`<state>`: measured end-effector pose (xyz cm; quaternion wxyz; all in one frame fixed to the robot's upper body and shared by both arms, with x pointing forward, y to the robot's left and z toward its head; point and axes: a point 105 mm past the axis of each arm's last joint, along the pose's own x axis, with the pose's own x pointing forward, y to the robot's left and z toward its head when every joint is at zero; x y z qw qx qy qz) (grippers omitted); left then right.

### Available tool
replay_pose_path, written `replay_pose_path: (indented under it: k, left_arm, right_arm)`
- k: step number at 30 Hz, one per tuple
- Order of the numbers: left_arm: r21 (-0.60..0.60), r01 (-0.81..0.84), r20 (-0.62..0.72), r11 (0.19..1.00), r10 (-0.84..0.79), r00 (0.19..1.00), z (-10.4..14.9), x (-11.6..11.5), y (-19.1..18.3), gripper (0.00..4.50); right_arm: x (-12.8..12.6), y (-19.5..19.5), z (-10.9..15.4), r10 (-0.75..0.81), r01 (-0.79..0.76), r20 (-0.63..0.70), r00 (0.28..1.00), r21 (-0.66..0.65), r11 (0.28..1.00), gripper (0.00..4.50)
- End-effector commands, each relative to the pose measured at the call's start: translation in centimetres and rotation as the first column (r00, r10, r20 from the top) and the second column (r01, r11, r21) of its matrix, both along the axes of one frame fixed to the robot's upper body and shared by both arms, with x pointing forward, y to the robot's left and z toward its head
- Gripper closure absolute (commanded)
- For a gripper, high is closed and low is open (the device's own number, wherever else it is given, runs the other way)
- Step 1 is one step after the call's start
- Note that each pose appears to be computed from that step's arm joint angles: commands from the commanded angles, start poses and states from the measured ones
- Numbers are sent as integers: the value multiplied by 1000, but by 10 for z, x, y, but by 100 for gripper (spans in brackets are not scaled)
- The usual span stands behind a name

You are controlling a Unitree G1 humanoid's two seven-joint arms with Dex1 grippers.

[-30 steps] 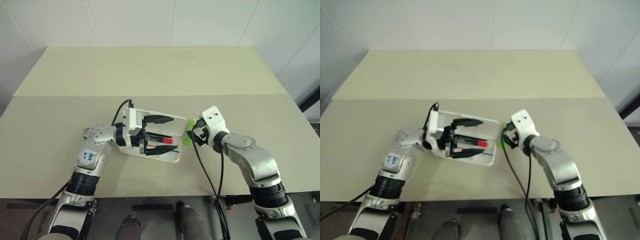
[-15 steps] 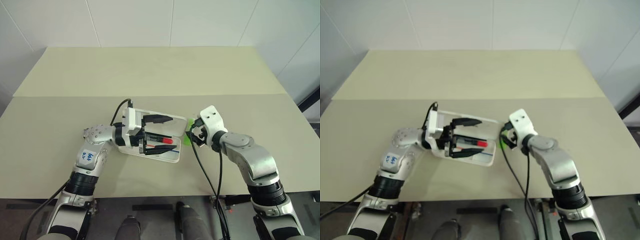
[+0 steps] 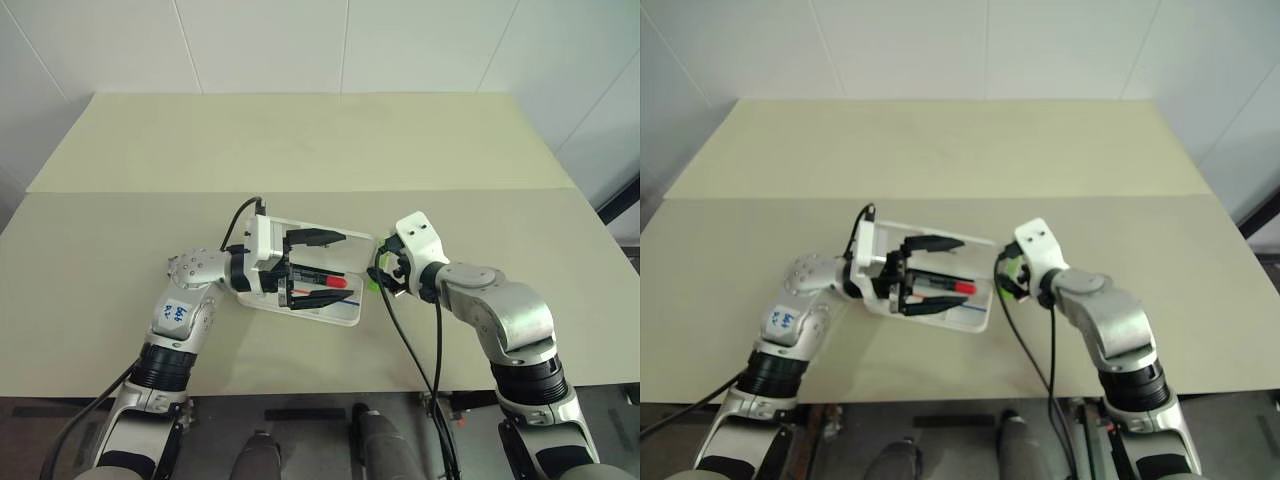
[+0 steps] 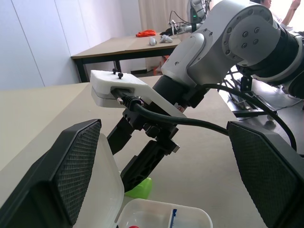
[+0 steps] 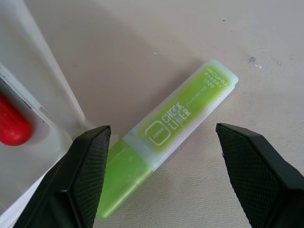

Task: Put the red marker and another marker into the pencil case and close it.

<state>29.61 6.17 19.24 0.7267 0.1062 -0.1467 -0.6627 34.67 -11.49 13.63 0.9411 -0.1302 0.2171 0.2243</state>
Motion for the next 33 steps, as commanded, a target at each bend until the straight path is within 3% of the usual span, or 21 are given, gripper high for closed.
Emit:
replay_pose_path:
  k: [1, 16, 19, 25, 33]
  left_arm:
    - [-14, 7, 54, 1000, -6, 999, 9, -4, -2, 0]
    - [-21, -1, 59, 1000, 3, 998, 11, -3, -4, 0]
    - [-24, -4, 61, 1000, 6, 998, 11, -2, -4, 0]
    - [-27, -5, 63, 1000, 7, 998, 11, -2, -4, 0]
    - [-29, -5, 64, 1000, 7, 998, 11, -1, -4, 0]
  right_arm:
    - [0, -11, -18, -69, 64, -78, 995, -58, 996, 75]
    - [5, -9, -23, -144, 142, -199, 969, -25, 990, 75]
    - [4, -10, -26, -163, 161, -220, 962, -28, 987, 136]
    - [1, -8, -27, -157, 155, -240, 958, -29, 988, 330]
    - [5, -31, -23, -201, 187, -185, 962, -86, 979, 341]
